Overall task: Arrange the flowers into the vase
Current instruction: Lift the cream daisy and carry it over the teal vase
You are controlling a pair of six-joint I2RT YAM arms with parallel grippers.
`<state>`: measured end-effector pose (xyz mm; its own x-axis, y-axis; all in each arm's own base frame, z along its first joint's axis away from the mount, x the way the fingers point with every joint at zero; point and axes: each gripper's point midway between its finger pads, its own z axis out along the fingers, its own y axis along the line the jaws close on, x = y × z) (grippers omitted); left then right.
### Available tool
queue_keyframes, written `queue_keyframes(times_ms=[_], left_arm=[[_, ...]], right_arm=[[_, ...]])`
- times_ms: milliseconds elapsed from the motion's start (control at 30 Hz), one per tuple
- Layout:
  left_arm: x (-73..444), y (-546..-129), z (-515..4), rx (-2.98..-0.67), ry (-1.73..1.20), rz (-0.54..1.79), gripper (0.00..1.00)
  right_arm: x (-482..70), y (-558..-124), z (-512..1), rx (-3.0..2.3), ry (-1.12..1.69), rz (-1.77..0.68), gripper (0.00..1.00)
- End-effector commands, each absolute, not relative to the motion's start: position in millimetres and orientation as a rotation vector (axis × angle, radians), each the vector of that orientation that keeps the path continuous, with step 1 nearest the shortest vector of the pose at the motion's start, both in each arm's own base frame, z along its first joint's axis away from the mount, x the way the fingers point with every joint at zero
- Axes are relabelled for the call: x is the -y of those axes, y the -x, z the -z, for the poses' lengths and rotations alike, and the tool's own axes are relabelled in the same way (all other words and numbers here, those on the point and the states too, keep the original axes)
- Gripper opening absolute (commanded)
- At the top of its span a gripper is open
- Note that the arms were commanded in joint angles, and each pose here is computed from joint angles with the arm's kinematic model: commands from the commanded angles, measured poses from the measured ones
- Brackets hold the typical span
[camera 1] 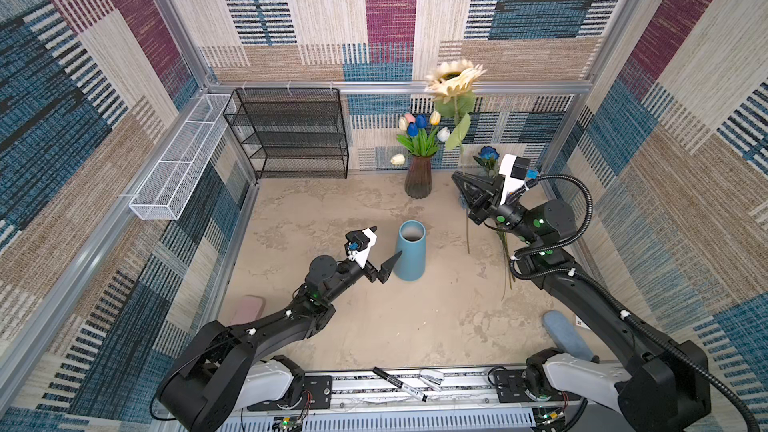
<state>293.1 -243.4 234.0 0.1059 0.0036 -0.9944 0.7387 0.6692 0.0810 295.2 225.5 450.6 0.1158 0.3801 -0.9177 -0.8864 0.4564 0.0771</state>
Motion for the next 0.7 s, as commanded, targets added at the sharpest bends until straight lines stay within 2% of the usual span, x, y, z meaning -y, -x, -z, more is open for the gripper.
queue_keyframes(times_ms=[0,367,667], left_arm=[[241.0,-290.8,-246.7,-1.321,-0.672,0.599,0.98],[234.0,-285.3,-240.3,-1.326,-0.672,0.568,0.98],[235.1,-284.8,-238.4,-1.341,-0.674,0.582,0.97]], right_arm=[[-236.5,-264.5,-484.6,-0.866,0.641,-1.075,0.00],[-275.6,-277.2,-478.8,-0.722,0.645,-1.208,0.00],[-287.9,-296.2,-501.4,-0.710,0.627,-1.235,0.00]])
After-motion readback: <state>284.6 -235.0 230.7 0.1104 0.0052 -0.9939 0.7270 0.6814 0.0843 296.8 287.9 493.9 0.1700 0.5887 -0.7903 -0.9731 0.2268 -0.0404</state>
